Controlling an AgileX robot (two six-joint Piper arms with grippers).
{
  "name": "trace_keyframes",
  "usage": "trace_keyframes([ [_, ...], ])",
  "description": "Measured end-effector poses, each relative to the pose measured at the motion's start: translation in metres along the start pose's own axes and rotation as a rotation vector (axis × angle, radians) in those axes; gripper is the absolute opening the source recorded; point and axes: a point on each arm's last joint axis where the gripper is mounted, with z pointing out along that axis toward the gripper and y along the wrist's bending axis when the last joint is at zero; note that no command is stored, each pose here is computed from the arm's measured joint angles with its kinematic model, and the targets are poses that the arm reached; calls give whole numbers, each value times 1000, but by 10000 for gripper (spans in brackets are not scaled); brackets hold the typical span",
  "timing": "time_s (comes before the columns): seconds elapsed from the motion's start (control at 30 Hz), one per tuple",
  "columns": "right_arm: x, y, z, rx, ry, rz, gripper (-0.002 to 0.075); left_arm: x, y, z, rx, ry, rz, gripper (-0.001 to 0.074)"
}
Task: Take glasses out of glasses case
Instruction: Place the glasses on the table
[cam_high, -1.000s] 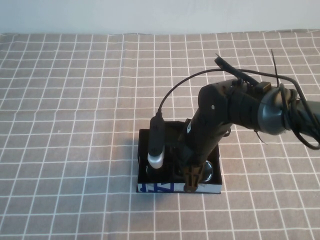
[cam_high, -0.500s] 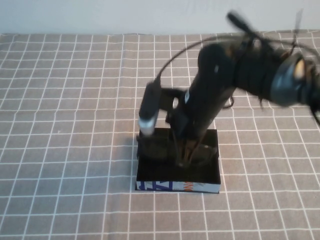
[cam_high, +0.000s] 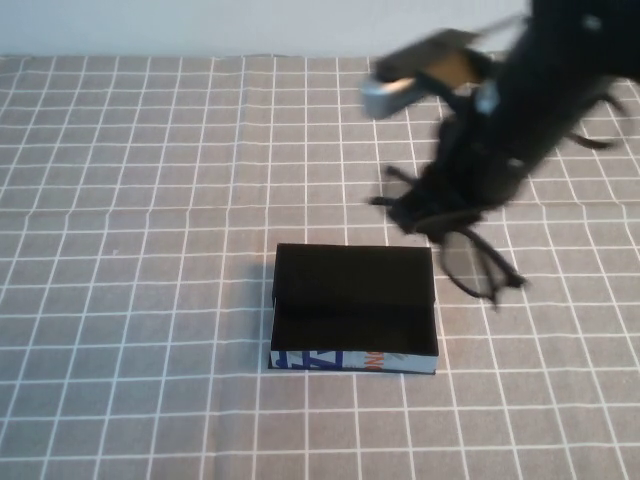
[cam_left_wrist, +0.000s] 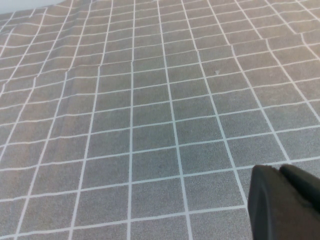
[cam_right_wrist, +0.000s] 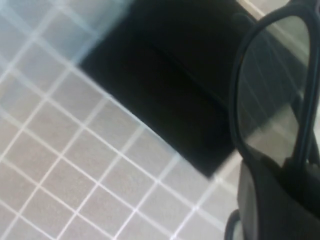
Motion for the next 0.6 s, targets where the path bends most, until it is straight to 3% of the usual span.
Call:
trace_keyframes([
  [0.27, 68, -39, 21, 104, 158, 484, 43, 0, 0, 0, 0, 0, 0, -4],
  [0.4, 90, -56, 49, 124, 113, 574, 43, 0, 0, 0, 0, 0, 0, -4],
  [0.6, 100, -63, 87, 122, 19, 590, 43, 0, 0, 0, 0, 0, 0, -4],
])
